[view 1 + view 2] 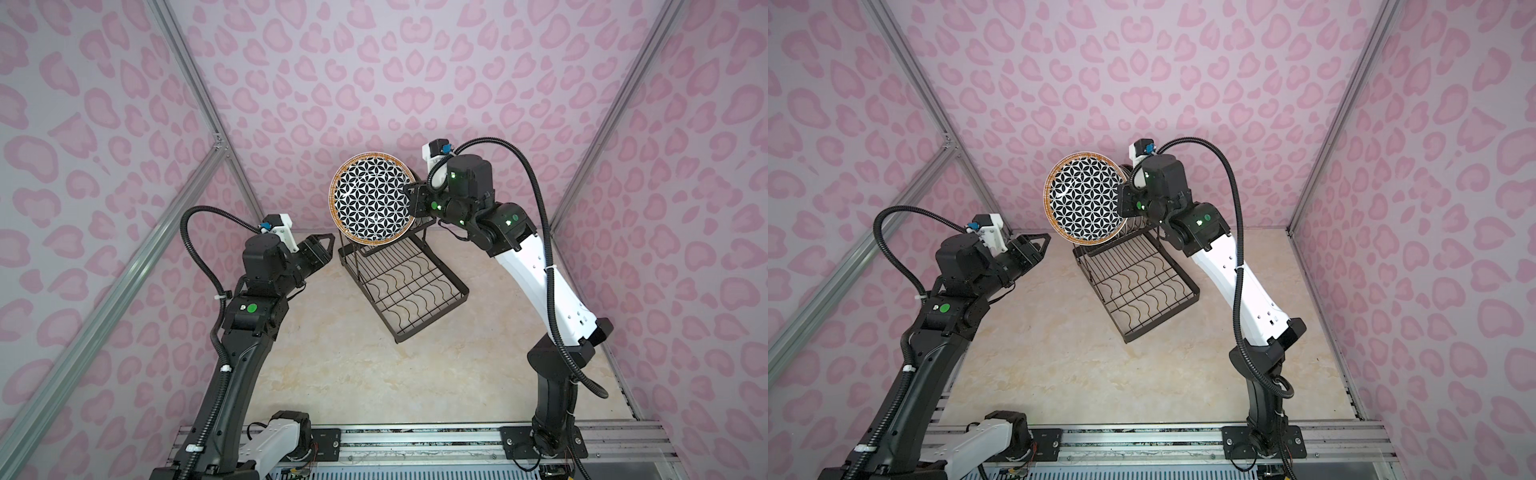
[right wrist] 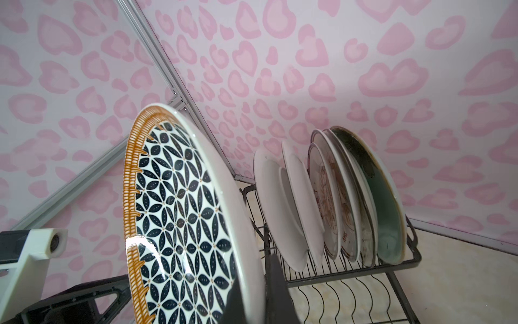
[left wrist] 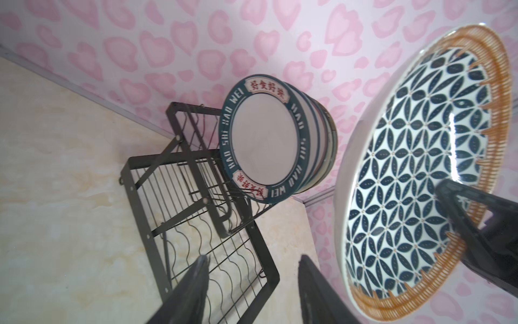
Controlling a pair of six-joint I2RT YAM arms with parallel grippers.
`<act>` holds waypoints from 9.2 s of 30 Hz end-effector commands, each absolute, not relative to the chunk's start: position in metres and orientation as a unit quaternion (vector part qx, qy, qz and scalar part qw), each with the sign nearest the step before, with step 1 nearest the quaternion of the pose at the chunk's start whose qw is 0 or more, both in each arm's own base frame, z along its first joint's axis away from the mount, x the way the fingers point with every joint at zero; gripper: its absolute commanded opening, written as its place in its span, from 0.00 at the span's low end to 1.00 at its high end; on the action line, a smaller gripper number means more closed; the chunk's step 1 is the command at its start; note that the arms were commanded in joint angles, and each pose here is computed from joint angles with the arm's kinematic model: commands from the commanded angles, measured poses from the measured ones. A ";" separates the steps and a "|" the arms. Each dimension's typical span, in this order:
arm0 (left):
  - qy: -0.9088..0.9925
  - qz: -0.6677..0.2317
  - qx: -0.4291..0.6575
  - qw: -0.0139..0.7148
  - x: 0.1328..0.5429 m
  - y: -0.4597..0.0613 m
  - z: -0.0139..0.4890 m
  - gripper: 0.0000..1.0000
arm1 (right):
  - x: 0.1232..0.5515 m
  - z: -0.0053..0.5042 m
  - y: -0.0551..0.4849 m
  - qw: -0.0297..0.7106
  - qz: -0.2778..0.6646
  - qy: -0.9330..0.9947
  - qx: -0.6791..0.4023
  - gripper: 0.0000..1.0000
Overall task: Load plates into a dish rack
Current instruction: Place the plate on the dish rack, then reset both arms
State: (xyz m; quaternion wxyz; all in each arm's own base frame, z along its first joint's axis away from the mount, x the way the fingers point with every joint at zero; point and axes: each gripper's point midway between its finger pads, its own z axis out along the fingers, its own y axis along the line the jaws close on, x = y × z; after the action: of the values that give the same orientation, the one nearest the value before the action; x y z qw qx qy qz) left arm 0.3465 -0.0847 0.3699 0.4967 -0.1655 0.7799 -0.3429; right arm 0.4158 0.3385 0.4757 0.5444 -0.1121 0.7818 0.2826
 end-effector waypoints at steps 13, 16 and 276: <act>0.800 -0.327 -0.196 0.463 0.321 -0.074 0.321 0.54 | 0.431 0.515 0.357 0.686 0.148 0.709 -0.074 0.00; 0.801 -0.331 -0.205 0.456 0.315 -0.074 0.312 0.54 | 0.430 0.516 0.364 0.699 0.125 0.700 -0.074 0.00; 0.768 -0.047 -0.083 0.633 0.375 0.038 0.135 0.98 | 0.380 0.157 -0.087 0.643 0.013 0.745 0.177 0.99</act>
State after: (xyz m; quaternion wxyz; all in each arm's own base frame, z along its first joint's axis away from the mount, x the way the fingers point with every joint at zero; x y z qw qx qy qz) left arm 0.3646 0.0368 0.0936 0.5443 -0.1016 0.8310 -0.0525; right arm 0.3714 -0.0978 0.1441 0.6199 0.1988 0.7590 -0.0126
